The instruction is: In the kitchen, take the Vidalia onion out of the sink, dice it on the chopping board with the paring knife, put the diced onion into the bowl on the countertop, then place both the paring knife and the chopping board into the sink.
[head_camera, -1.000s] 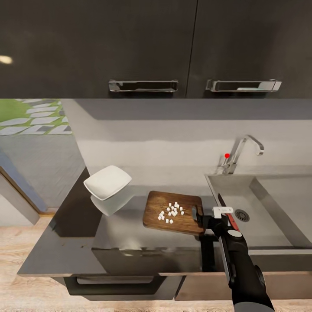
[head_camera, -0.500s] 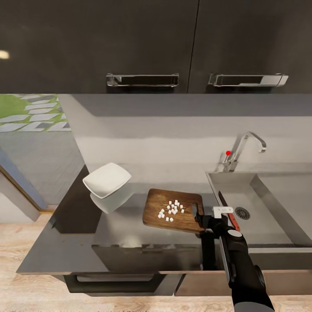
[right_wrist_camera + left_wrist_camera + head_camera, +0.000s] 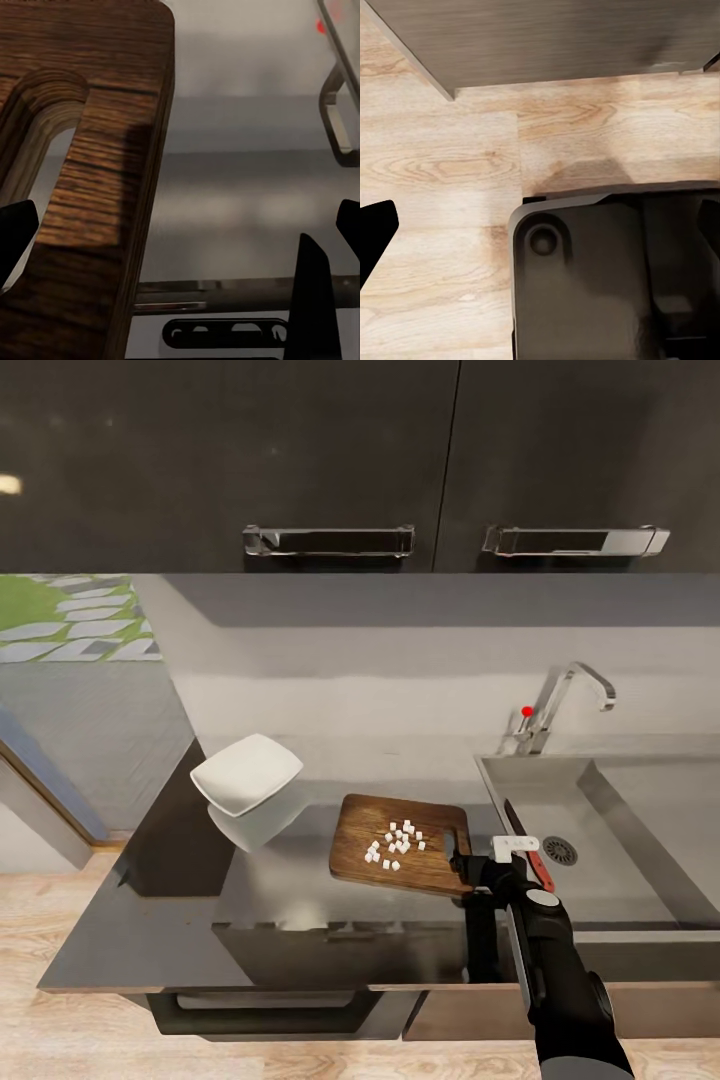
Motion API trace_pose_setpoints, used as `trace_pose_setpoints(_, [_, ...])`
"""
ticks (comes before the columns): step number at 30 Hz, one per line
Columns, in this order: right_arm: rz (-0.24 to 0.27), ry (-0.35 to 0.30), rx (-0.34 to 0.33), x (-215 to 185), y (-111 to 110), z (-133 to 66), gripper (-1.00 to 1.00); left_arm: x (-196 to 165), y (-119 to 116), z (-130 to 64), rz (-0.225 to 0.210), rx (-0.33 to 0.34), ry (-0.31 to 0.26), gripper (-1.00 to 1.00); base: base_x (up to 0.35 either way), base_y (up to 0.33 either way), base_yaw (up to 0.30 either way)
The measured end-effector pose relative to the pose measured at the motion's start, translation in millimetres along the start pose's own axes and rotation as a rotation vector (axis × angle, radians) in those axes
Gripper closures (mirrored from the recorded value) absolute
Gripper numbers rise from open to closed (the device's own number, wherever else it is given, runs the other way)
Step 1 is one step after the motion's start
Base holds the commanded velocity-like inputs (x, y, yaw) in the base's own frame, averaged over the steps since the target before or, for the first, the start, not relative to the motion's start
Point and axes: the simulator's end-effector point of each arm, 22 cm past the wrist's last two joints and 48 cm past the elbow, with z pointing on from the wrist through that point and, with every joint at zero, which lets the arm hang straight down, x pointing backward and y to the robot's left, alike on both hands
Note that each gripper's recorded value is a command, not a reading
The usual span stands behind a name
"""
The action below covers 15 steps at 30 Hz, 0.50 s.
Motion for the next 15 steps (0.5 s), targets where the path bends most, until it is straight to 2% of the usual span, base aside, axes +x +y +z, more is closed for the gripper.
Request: trace_pose_setpoints(15, [0.003,0.003,0.001,0.2,-0.4,-0.2,-1.0,0.0,0.1,0.0,0.0,0.0,0.0,-1.0,0.0,0.0,0.0])
